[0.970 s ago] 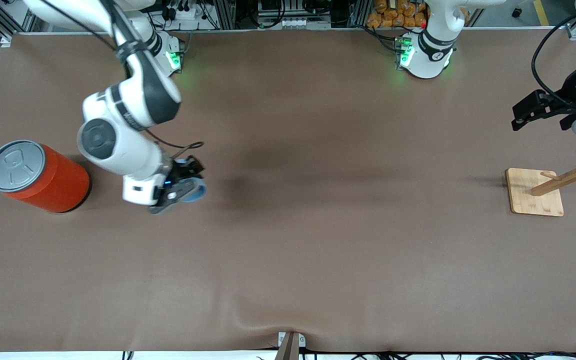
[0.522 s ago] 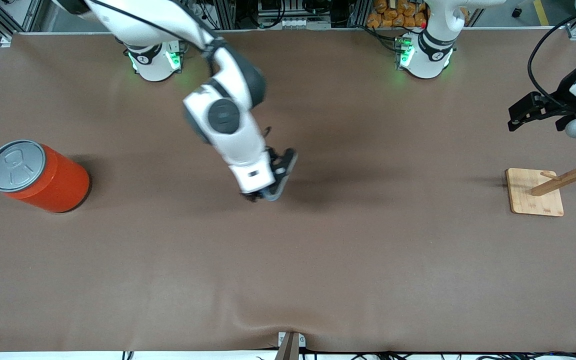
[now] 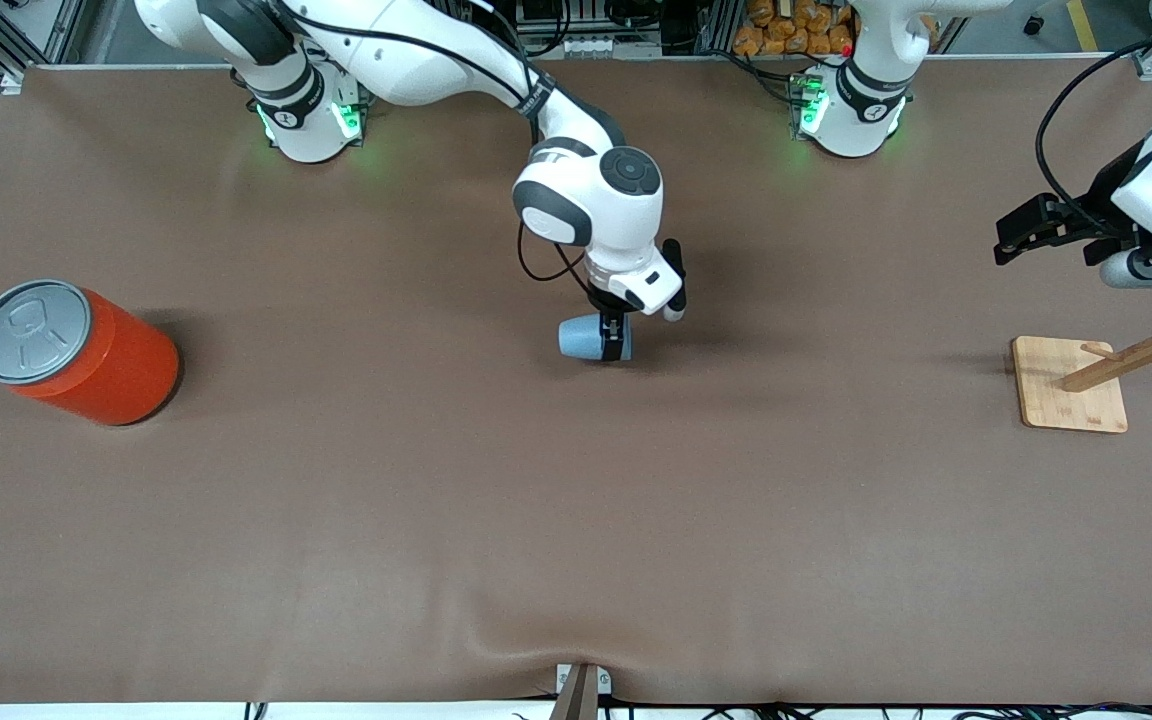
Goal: Flip cup
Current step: 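Hold the cup with the right gripper while the left gripper approaches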
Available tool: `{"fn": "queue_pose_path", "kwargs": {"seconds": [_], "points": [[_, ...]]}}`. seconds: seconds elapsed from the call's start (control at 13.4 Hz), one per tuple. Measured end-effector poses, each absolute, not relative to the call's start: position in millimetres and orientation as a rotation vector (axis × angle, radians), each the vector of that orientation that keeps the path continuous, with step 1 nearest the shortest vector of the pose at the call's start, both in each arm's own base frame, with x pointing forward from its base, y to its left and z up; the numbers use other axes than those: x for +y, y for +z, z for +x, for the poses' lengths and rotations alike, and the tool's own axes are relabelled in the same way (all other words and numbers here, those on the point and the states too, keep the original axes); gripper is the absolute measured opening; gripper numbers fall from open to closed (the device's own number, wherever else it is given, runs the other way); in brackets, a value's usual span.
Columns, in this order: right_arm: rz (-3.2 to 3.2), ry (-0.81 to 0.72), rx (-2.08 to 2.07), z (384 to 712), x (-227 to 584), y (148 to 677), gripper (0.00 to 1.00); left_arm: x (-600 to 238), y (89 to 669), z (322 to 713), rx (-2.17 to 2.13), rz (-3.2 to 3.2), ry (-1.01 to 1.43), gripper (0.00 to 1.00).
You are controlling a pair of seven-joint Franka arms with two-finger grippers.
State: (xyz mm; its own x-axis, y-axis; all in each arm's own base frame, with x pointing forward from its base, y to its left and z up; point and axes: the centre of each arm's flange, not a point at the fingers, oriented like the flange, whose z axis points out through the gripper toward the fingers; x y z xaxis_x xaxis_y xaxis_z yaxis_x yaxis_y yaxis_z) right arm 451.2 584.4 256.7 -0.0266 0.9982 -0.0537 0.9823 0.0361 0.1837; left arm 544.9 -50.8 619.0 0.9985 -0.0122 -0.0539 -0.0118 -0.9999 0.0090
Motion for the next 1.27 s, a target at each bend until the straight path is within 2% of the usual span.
{"fn": "queue_pose_path", "kwargs": {"seconds": [0.67, 0.82, 1.27], "points": [[2.087, 0.188, 2.102, 440, 595, 206, 0.83, -66, 613, 555, -0.044, 3.083, -0.031, 1.00], [2.102, 0.191, 2.084, 440, 594, 206, 0.99, -80, 598, 561, -0.063, 3.044, -0.073, 1.00], [2.112, 0.195, 2.065, 445, 592, 206, 1.00, -130, 555, 582, -0.153, 2.998, -0.100, 1.00]]}}
